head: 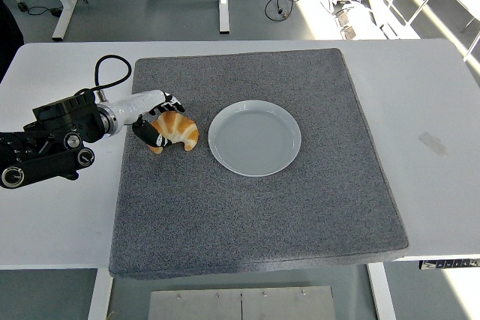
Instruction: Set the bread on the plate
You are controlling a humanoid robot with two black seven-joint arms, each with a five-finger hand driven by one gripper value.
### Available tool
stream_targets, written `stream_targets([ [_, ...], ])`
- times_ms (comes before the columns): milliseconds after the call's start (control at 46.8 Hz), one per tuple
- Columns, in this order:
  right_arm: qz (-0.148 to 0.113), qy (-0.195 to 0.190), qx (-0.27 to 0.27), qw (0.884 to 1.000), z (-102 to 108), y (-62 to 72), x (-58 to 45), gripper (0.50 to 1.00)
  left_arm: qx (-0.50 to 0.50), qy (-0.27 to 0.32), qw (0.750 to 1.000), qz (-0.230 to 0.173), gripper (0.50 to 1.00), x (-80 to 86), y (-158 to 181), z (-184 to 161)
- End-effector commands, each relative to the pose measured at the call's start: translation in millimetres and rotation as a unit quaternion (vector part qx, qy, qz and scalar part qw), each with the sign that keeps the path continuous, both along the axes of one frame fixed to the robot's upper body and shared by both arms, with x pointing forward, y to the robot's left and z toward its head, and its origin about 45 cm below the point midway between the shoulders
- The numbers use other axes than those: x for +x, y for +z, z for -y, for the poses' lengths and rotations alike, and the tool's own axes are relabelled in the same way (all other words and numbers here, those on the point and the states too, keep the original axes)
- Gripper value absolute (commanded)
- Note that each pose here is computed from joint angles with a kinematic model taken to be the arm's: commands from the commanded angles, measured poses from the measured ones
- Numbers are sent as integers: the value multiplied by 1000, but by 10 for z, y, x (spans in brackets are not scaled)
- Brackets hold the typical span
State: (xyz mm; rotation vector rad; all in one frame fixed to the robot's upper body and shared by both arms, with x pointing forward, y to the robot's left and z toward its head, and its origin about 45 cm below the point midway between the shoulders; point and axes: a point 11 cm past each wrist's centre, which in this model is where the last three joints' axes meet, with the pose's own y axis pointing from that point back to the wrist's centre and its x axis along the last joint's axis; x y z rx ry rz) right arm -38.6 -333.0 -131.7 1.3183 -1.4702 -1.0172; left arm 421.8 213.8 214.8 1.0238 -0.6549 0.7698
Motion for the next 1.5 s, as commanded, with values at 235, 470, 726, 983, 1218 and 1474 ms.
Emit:
stream_targets([
  [235, 0, 0, 1, 1000, -3, 0, 1, 1000, 5, -6, 1000, 2, 604, -10, -14, 0],
  [470, 0, 0, 0, 1000, -1, 0, -1, 1000, 5, -6, 1000, 3, 500, -9, -12, 1],
  [726, 1, 0, 1, 1000, -3, 0, 10, 1000, -22, 4, 999, 22, 500, 99, 209, -9],
  [983, 0, 0, 1, 1000, -3, -1, -1, 1000, -58, 14, 997, 40, 500, 232, 543, -31],
  [1218, 0, 0, 0, 1000, 2, 0, -1, 1000, -62, 7, 997, 50, 500, 281, 690, 23],
  [1474, 0, 0, 0, 1000, 2, 0, -1, 1000, -76, -3, 995, 64, 500, 335, 902, 157],
])
